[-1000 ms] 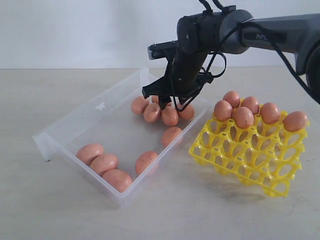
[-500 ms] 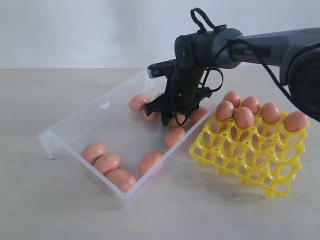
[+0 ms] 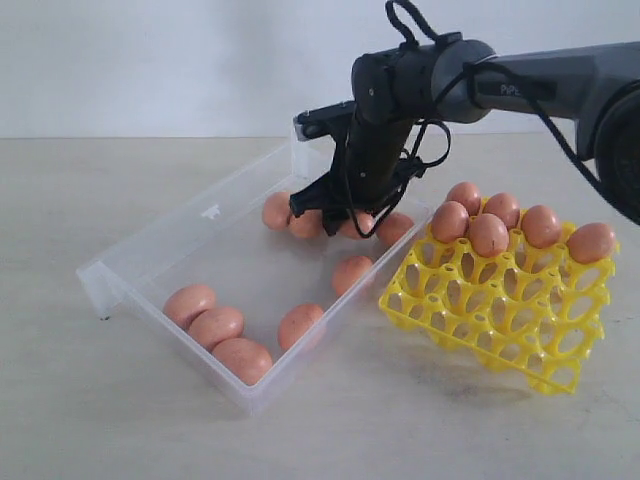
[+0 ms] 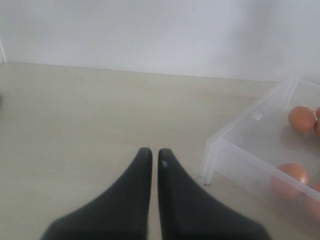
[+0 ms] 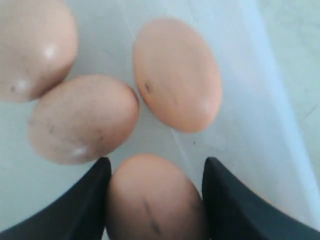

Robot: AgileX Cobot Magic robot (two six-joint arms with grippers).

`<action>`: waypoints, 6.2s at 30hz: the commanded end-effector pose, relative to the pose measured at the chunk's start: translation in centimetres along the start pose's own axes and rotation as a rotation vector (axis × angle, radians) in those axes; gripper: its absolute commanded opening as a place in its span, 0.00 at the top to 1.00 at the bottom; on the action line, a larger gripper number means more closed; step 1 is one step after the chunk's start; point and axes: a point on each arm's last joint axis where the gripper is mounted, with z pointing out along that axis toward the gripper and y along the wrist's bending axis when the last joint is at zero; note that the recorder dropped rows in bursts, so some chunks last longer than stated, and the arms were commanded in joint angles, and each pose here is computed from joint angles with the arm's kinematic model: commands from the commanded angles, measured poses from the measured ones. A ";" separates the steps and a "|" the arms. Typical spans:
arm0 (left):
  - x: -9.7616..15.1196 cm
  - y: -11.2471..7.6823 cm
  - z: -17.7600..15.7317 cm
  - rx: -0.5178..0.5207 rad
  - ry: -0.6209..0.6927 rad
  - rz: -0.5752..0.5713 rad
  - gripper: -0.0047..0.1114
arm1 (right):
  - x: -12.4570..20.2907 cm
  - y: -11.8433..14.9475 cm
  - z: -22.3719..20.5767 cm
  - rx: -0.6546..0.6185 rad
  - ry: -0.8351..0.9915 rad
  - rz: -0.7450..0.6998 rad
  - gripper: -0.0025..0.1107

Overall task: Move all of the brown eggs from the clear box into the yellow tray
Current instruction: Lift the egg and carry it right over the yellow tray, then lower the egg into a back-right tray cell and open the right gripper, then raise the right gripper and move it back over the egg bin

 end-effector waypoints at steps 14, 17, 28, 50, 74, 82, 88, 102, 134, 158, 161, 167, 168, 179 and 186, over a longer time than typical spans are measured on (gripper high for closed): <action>0.0 0.0 0.0 0.003 -0.006 0.000 0.92 | -2.4 0.1 -14.8 -0.002 -0.400 -0.007 0.98; 0.0 0.0 0.0 0.003 -0.006 0.000 0.92 | -1.3 0.1 -15.1 -0.004 -0.457 0.001 0.98; 0.0 0.0 0.0 0.003 -0.006 0.000 0.92 | 7.3 -0.2 -15.2 -0.025 -0.797 0.095 0.98; 0.0 0.0 0.0 0.003 -0.006 0.000 0.92 | 18.8 -16.3 -16.0 0.270 -1.158 1.244 0.98; 0.0 0.0 0.0 0.003 -0.006 0.000 0.92 | 20.7 -16.6 -13.4 -0.569 -0.821 0.206 0.98; 0.0 0.0 0.0 0.003 -0.006 0.000 0.92 | 20.5 -16.9 -11.4 -0.363 -0.684 0.205 0.98; 0.0 0.0 0.0 0.003 -0.006 0.000 0.92 | 19.4 -15.2 -9.8 -0.314 -0.661 0.065 0.98; 0.0 0.0 0.0 0.003 -0.006 0.000 0.92 | 18.9 -15.4 -6.9 -0.174 -0.657 -0.015 0.98; 0.0 0.0 0.0 0.003 -0.006 0.000 0.92 | 19.1 -16.1 -6.7 -0.096 -0.630 -0.008 0.98; 0.0 0.0 0.0 0.003 -0.006 0.000 0.92 | 19.3 -16.2 -5.0 -0.134 -0.649 0.038 0.62; 0.0 0.0 0.0 0.003 -0.006 0.000 0.92 | 19.2 -16.1 -5.1 -0.145 -0.662 0.035 0.60; 0.0 0.0 0.0 0.003 -0.006 0.000 0.92 | 19.2 -16.1 -5.0 -0.143 -0.659 0.038 0.44; 0.0 0.0 0.0 0.003 -0.006 0.000 0.92 | 19.2 -16.1 -5.0 -0.140 -0.656 0.039 0.44; 0.0 0.0 0.0 0.003 -0.006 0.000 0.92 | 18.9 -15.8 -5.4 -0.182 -0.707 0.033 0.44; 0.0 0.0 0.0 0.003 -0.006 0.000 0.92 | 16.8 -14.3 -9.9 -0.349 -1.021 0.012 0.44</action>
